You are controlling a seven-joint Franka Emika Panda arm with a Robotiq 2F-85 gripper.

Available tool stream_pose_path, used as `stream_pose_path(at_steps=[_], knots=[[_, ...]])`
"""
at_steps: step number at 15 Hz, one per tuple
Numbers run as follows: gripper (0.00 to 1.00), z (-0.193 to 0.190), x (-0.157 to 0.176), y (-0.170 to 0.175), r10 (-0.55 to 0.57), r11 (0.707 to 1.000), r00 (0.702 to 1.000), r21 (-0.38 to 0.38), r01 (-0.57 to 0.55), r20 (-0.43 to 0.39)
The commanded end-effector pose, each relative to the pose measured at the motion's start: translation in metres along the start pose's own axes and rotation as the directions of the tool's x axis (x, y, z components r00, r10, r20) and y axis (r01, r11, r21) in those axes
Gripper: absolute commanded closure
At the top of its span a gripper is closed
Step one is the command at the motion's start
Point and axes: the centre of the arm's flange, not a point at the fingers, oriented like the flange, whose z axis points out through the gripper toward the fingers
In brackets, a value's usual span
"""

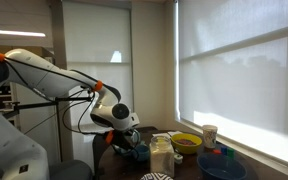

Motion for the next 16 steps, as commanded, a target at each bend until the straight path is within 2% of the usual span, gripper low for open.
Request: stream_pose_path(at_steps=[1,5,11,16], knots=[[0.97,-0.014,-0.005,-0.028,-0.008,1.0,1.0,-0.021,0.007,-0.021],[0.97,-0.02,0.013,-0.044,-0.013,0.999,1.0,-0.037,0.013,-0.018],[0.97,-0.032,0.04,-0.071,0.109,0.985,0.988,-0.149,-0.092,0.109],[0.97,-0.036,0.052,-0.079,0.177,0.959,0.956,-0.261,-0.113,0.233]])
